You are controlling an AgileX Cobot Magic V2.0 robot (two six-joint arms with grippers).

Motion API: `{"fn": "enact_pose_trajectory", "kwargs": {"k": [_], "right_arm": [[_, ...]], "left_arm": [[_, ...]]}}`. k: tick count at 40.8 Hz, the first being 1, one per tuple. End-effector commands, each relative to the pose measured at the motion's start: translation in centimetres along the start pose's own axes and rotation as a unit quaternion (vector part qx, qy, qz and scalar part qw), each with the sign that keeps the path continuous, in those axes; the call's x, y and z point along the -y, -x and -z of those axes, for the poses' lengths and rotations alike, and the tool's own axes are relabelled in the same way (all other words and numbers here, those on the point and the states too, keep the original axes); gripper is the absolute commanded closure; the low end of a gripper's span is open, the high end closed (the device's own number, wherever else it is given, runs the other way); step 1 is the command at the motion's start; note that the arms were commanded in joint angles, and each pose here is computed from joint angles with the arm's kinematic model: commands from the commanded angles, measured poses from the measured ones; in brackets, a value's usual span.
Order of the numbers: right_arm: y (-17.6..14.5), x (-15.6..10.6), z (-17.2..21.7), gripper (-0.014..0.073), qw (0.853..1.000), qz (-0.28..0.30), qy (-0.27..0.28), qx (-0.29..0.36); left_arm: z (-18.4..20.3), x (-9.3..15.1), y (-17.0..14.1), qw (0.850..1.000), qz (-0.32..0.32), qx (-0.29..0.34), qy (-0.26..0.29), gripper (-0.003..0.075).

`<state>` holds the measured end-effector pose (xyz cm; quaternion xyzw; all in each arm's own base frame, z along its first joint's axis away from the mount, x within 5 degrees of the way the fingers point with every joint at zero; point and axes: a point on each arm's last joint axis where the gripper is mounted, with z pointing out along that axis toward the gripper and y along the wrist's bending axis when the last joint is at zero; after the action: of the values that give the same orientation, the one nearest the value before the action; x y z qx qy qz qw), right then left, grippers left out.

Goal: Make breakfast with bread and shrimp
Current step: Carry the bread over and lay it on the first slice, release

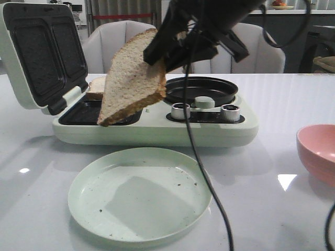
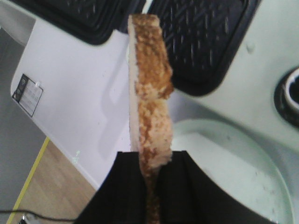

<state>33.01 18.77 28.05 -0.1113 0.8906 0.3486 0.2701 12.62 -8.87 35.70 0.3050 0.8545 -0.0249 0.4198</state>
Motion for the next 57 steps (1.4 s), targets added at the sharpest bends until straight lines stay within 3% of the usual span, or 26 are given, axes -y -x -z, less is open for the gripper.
{"fn": "enact_pose_trajectory", "kwargs": {"k": [1,12,16,19,23,32,37,48,57], "right_arm": [[3.4,-1.8,0.2,0.056,0.998,0.009,0.026,0.061],[7.5,-0.9,-5.5,0.0538,0.996,0.016,0.047,0.068],[8.2,-0.6,-7.1,0.0393,0.996,0.007,0.062,0.063],[8.4,-0.3,-8.0,0.0227,0.996,0.005,0.067,0.06],[8.5,0.4,-8.4,0.0111,0.996,0.003,0.062,0.058],[9.1,1.9,-6.6,0.0132,0.998,0.041,0.034,0.028],[9.2,1.7,-4.1,0.0132,0.997,0.077,-0.018,0.004],[7.6,0.0,3.7,0.0132,0.973,0.149,-0.176,-0.031],[3.6,-0.2,9.3,0.0132,0.955,0.162,-0.248,-0.025]], "left_arm": [[0.9,-0.2,1.2,0.999,-0.005,0.051,0.003,0.0241],[0.9,-0.2,1.2,0.999,-0.005,0.051,0.003,0.0241],[0.9,-0.2,1.2,0.999,-0.005,0.051,0.003,0.0241],[0.9,-0.2,1.2,0.999,-0.005,0.051,0.003,0.0241],[0.9,-0.2,1.2,0.999,-0.005,0.051,0.003,0.0241],[0.9,-0.3,1.2,0.999,-0.006,0.051,0.004,0.0241],[0.9,-0.3,1.2,0.999,-0.006,0.051,0.004,0.0241],[0.9,-0.3,1.2,0.999,-0.006,0.051,0.004,0.0241],[0.9,-0.3,1.2,0.999,-0.006,0.051,0.004,0.0241]]}}
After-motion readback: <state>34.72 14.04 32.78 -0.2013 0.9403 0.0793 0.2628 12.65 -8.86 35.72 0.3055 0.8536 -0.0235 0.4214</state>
